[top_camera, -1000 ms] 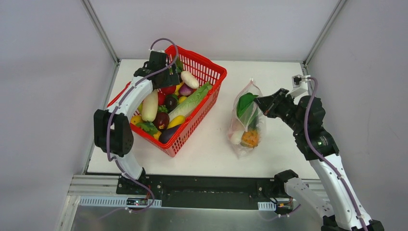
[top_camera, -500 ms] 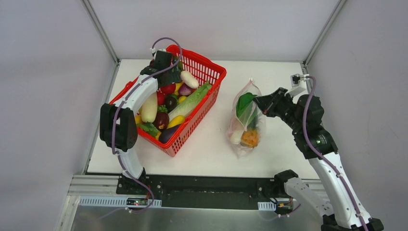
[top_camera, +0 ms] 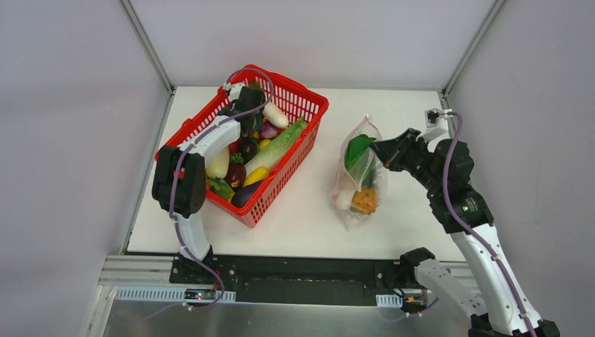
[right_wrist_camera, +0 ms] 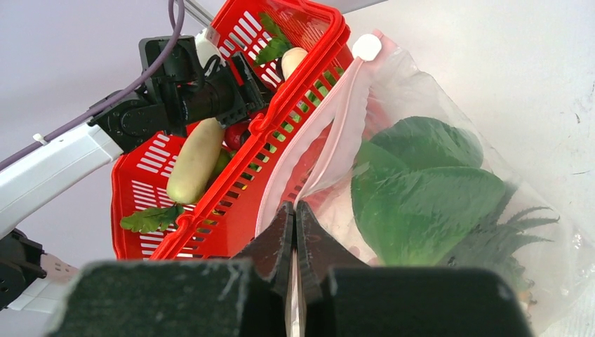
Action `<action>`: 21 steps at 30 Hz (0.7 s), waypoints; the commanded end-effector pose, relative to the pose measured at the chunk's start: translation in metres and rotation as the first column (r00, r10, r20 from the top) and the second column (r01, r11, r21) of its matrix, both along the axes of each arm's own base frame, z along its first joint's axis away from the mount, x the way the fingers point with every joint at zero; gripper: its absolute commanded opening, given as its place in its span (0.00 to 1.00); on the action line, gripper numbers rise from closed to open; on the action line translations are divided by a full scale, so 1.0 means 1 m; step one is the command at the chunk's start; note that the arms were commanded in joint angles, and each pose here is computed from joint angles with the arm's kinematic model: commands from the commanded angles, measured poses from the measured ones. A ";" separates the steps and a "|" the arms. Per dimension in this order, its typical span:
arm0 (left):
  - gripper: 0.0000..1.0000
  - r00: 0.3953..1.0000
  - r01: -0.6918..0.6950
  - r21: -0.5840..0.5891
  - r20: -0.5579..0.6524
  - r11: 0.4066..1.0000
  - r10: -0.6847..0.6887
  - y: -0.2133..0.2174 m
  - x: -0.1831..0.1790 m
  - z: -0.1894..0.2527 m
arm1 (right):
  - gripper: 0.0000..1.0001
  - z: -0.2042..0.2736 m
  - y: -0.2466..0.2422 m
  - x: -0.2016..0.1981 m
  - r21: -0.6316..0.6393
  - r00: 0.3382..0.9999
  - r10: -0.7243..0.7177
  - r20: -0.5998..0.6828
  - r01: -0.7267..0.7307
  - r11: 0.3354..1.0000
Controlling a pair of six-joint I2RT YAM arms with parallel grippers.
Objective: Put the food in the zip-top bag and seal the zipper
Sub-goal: Pick up the fake vegetable from the bin.
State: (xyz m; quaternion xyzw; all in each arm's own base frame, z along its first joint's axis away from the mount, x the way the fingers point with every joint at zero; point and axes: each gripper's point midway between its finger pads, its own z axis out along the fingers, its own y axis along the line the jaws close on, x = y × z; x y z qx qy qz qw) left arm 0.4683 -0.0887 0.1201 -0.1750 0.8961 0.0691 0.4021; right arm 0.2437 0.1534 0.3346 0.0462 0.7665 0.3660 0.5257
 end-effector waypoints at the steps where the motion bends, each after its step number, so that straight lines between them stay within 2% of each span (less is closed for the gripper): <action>1: 0.51 0.994 -0.070 0.033 0.091 0.997 0.067 0.008 -0.002 0.020 | 0.00 0.024 -0.002 -0.003 0.026 0.996 0.000 0.091 -0.002 1.000; 5: 0.35 0.987 -0.047 0.017 0.158 0.999 0.044 0.003 -0.009 0.048 | 0.00 0.025 -0.003 -0.005 0.026 0.995 -0.003 0.097 0.000 1.000; 10: 0.32 0.969 -0.015 0.017 0.247 1.000 0.010 -0.001 -0.017 0.087 | 0.00 0.026 -0.003 -0.007 0.029 0.995 -0.001 0.098 -0.002 1.000; 16: 0.28 0.958 0.012 0.004 0.285 1.000 -0.013 -0.002 -0.025 0.106 | 0.00 0.028 -0.004 -0.010 0.034 0.995 -0.001 0.102 -0.003 0.999; 21: 0.25 0.924 0.167 -0.028 0.353 0.986 -0.147 -0.035 -0.048 0.141 | 0.00 0.028 -0.004 -0.011 0.038 0.995 -0.001 0.101 -0.003 0.999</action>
